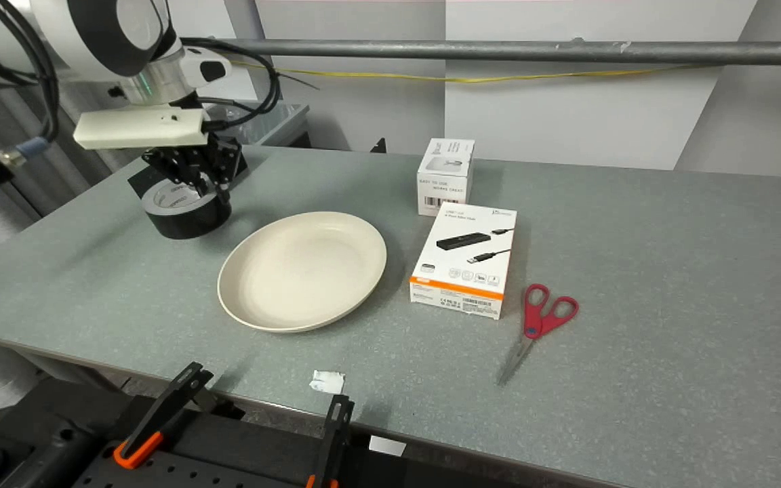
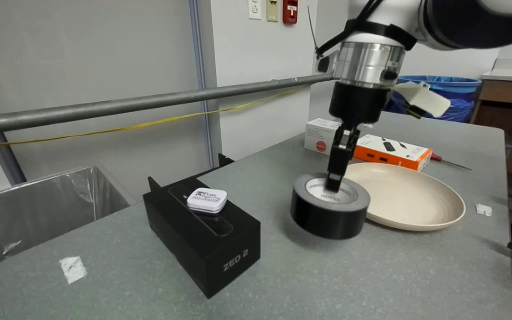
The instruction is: Put the black tape on the brown plate
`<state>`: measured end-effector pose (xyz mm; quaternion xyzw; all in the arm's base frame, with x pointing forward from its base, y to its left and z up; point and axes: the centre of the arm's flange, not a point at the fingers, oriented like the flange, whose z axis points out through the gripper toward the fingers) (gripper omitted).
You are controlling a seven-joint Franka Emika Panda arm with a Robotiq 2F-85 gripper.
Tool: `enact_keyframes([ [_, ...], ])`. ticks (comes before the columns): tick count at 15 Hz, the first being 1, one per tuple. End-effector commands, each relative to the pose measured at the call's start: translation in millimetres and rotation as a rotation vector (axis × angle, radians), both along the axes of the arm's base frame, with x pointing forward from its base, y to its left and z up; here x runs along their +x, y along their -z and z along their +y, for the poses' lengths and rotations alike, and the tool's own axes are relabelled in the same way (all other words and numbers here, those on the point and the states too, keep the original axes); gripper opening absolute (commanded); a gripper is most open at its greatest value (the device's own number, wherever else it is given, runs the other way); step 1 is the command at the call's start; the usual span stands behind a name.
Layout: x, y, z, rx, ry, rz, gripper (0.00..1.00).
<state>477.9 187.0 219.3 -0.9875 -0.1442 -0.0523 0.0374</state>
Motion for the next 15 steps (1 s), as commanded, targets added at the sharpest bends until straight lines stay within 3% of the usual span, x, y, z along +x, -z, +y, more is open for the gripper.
enact_keyframes([
  [1, -16.3, -53.0, -55.8, -0.005, 0.088, 0.025, 0.06],
  [5, -35.4, -62.4, -115.7, -0.029, 0.155, 0.072, 0.06],
  [10, -50.9, -36.9, -181.9, -0.076, 0.225, 0.098, 0.06],
  [15, -46.1, 4.0, -209.3, -0.105, 0.277, 0.171, 0.06],
])
